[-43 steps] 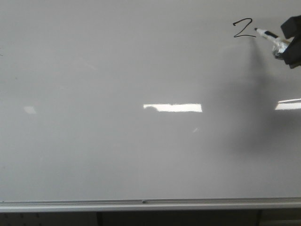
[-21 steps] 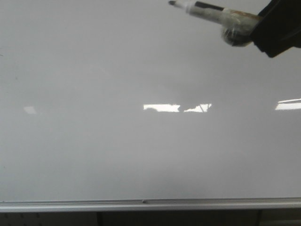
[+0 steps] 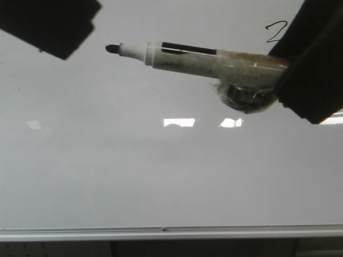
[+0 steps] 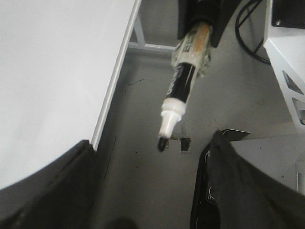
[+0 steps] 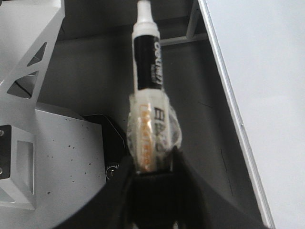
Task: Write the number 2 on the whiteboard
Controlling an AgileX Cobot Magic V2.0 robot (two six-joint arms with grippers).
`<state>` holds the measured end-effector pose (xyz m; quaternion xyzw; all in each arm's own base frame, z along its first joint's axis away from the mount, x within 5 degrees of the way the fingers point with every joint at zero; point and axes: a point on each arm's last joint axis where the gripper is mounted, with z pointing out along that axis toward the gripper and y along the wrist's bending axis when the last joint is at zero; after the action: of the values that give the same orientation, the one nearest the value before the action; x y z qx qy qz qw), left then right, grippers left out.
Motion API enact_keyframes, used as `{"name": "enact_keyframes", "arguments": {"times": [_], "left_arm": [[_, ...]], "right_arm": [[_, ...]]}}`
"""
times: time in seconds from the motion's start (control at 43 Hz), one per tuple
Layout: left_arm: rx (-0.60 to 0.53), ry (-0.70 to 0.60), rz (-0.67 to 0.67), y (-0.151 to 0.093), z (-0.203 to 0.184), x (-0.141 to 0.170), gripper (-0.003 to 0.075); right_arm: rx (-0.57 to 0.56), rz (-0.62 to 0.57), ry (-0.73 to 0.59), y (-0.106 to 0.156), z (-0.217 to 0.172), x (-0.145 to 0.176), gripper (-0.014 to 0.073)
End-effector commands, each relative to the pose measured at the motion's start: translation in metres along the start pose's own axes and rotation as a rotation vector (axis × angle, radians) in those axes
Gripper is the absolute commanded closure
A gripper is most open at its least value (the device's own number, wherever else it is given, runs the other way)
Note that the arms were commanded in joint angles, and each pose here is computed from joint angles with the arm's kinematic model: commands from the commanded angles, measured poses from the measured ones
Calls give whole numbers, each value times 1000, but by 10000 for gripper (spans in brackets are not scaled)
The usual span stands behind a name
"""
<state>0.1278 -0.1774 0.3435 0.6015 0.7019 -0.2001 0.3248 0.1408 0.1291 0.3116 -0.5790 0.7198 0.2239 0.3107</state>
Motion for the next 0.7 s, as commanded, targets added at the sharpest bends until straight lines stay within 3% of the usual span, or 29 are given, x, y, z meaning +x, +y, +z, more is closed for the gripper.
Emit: {"name": "enact_keyframes", "arguments": {"times": [0.0,0.279,0.466,0.675], "left_arm": [[7,-80,19,-2,3,-22,247],[91,-32,58,-6,39,-43,247],[98,-23,63,-5,44,-46,258],[101,-20,63,-5,44,-45,484]], "right_arm": [[31,-25,-59,0,-10,-11,675],[35,-25,-61,0,-10,-11,675],[37,-25,-62,0,-10,-11,675],[37,-25,-62,0,-10,-11,675]]}}
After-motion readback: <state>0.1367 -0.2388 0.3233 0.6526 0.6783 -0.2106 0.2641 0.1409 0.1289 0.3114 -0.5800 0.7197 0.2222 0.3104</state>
